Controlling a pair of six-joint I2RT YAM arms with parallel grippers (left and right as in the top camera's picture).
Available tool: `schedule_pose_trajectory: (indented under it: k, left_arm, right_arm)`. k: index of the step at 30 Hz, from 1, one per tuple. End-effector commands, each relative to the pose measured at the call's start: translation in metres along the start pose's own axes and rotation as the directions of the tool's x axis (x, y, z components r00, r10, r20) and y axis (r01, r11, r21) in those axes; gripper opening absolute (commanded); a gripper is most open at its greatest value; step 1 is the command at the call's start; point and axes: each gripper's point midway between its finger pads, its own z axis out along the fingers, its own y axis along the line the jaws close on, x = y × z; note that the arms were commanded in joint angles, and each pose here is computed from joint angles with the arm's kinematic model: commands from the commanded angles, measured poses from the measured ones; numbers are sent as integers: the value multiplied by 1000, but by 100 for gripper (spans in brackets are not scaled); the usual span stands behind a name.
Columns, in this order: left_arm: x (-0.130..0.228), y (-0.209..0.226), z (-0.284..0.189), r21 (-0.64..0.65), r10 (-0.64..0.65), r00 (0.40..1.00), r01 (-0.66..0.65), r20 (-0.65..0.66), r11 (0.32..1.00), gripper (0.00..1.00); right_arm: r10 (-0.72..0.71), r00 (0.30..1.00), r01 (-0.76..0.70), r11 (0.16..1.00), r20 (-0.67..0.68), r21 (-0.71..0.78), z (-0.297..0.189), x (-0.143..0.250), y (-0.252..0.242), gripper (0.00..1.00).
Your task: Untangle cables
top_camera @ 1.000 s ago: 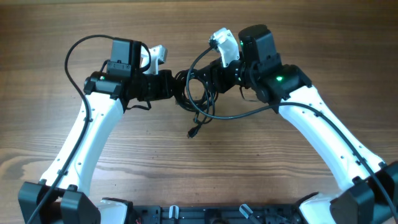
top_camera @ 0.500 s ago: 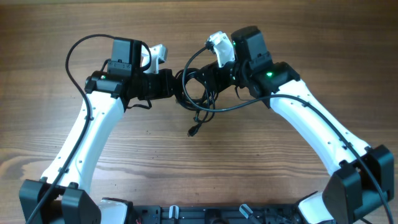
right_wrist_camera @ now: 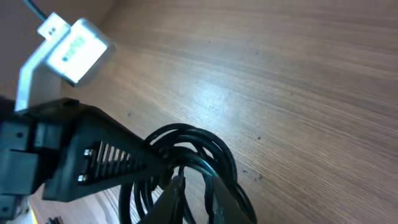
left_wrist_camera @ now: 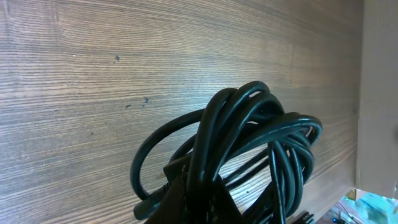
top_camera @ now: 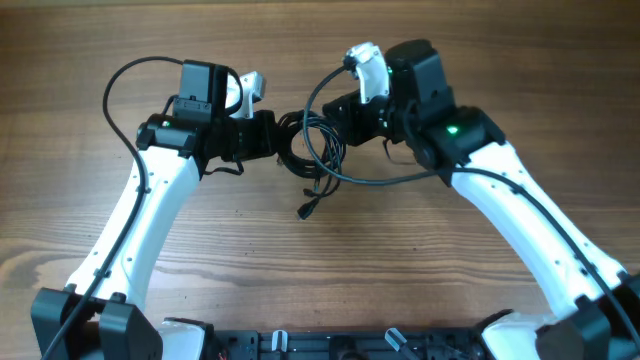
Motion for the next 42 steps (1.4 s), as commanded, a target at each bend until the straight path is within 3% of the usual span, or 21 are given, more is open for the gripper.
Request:
schedule_pose_trajectory:
  k: [1,5,10,15,23,26,30,39,42]
  left_arm:
    - [-3,-1,0,12,-21,1000,21,9,1000,4]
    - [-5,-2,0,16,-107,994,106,14,994,4]
    - [-8,-4,0,29,-270,963,269,19,963,4]
    - [-11,-5,0,36,-265,964,264,29,964,4]
    - [-11,-5,0,37,-264,964,262,31,964,4]
    - [-10,-6,0,42,-256,966,255,25,966,4]
    - [-4,-27,-2,154,-141,990,144,-29,978,4]
    - [6,-60,-11,329,-106,988,138,-115,934,4]
    - [6,-60,-11,332,-107,988,140,-115,933,4]
  right_arm:
    - [37,999,-39,997,26,64,-12,-4,-6,14]
    - [83,997,-83,996,0,37,-10,2,-2,26]
    - [337,941,-336,941,-13,27,-2,6,-2,29]
    - [442,895,-445,890,-57,-93,17,-1,13,30]
    - [497,851,-514,855,-166,-75,50,28,34,45]
    - [532,826,-547,836,-186,-41,63,37,26,45]
    - [533,834,-538,843,-144,5,69,37,12,45]
    - [531,842,-531,847,-90,30,61,25,-18,37]
    - [531,843,-530,847,-89,31,61,25,-19,37]
